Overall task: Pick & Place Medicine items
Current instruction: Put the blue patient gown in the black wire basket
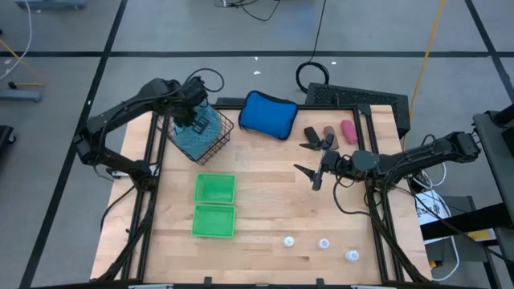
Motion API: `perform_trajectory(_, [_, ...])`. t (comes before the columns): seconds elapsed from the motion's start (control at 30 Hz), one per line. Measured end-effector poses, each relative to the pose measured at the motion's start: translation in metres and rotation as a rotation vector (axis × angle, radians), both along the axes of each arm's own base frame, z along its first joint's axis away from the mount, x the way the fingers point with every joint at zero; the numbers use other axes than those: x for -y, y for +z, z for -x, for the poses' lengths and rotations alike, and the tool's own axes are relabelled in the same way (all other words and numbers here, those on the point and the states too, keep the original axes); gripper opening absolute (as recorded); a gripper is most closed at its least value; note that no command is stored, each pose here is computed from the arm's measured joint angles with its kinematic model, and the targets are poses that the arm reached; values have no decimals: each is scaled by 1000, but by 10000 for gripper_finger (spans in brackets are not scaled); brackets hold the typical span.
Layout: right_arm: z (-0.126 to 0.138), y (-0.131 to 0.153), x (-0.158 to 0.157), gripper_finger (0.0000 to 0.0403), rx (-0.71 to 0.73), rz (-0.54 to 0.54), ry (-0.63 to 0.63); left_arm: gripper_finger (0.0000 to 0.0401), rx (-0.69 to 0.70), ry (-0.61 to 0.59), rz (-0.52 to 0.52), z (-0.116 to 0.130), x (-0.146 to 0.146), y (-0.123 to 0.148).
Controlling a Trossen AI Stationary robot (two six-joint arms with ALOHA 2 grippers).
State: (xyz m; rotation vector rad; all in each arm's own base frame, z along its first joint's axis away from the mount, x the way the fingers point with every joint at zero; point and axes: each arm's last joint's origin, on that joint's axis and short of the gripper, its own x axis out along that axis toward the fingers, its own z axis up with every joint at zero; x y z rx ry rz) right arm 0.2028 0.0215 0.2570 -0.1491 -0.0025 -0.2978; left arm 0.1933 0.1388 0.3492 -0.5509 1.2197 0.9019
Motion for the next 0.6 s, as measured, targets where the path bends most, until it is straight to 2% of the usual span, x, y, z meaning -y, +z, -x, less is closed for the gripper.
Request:
perform_trajectory(0.13, [0,0,0,313,-1,1,0,20,132,-76,50,-8,5,14])
perform_trajectory(0.27, [0,0,0,313,2,6,-1,20,219,-169,133,-13,9,16])
perform_trajectory(0.37, [0,1,0,313,6,8,-1,20,180,-170,124,-16,6,11])
perform_trajectory(0.6, [0,1,0,313,4,8,-1,20,-20,-85,40,-25,-15,-11])
